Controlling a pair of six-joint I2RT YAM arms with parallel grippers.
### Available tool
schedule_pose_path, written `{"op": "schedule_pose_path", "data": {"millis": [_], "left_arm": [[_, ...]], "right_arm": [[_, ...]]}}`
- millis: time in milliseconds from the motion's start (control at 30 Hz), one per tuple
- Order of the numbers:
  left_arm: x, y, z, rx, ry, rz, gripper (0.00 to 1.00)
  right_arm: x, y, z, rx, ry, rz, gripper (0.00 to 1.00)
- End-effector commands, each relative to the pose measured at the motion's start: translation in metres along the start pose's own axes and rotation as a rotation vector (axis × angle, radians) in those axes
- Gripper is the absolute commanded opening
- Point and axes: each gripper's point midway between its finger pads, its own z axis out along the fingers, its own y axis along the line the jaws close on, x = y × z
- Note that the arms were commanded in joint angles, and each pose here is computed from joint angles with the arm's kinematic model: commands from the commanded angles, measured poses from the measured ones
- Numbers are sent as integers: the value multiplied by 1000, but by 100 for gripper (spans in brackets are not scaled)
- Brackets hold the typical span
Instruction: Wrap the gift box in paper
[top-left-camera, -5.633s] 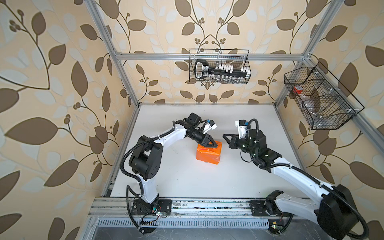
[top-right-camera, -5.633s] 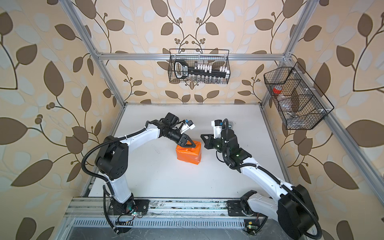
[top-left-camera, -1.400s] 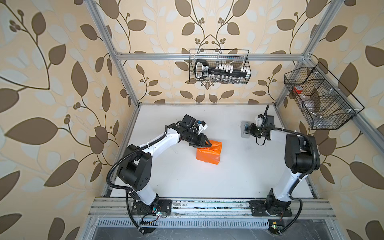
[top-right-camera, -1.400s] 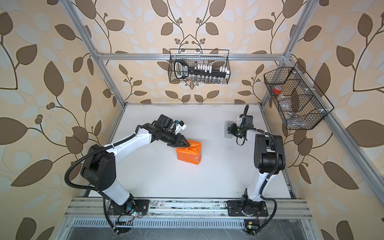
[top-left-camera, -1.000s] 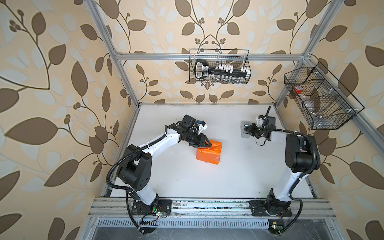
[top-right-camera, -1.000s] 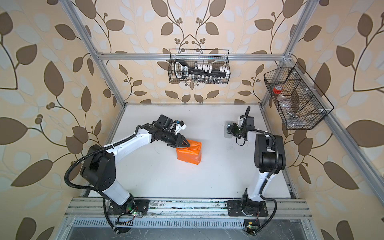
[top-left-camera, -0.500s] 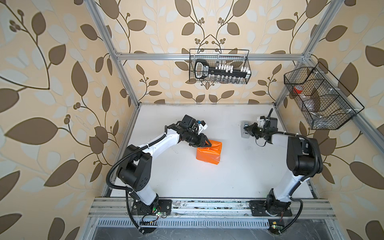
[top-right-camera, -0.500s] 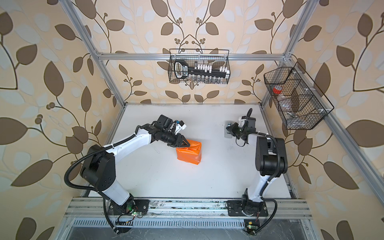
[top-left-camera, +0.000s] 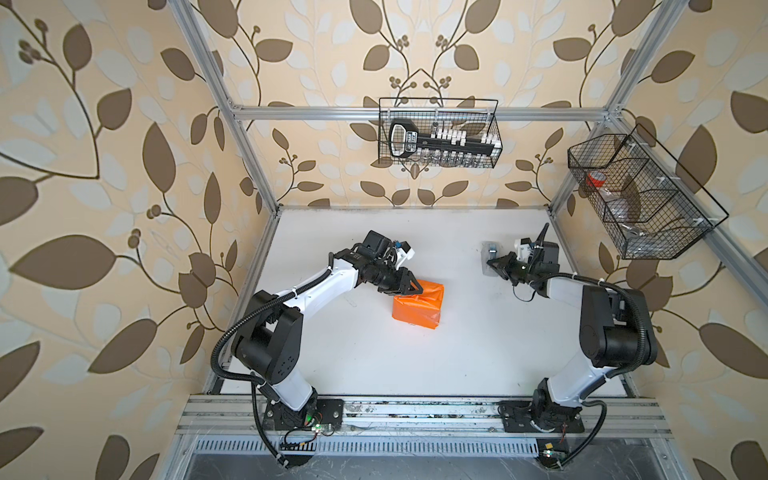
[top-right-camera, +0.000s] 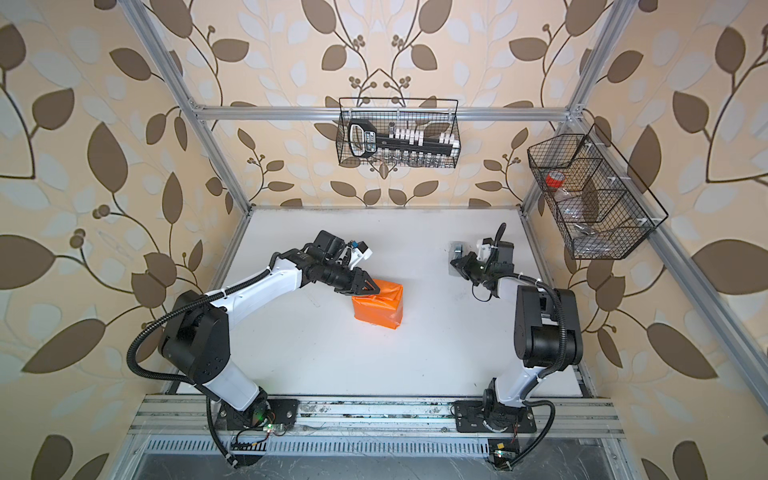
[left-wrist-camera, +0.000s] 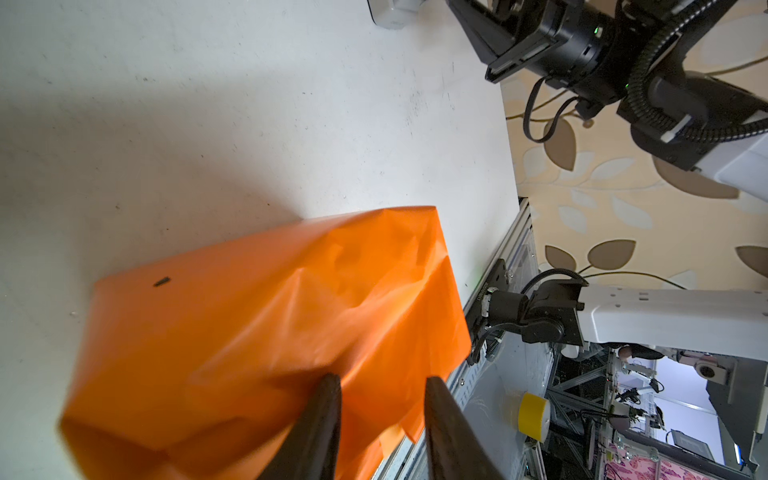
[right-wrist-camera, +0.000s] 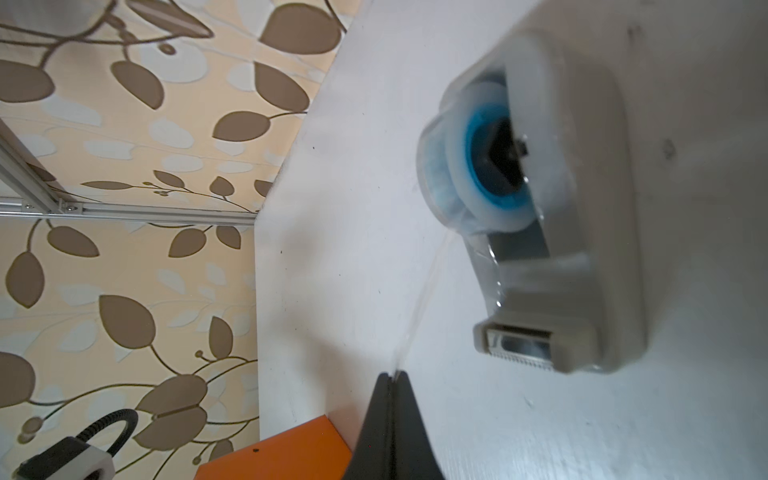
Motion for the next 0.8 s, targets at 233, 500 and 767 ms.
{"op": "schedule_pose_path", "data": {"millis": [233, 500, 767], "left_arm": [[33, 13, 10, -55, 98, -76, 37], [30, 8, 10, -58, 87, -58, 37], [27, 4, 17, -45, 86, -32, 37]], "right_arm": [[27, -47, -3, 205, 59, 36, 0], [23, -71, 13, 336, 69, 85, 0], [22, -103, 14, 540, 82, 142, 0]]}}
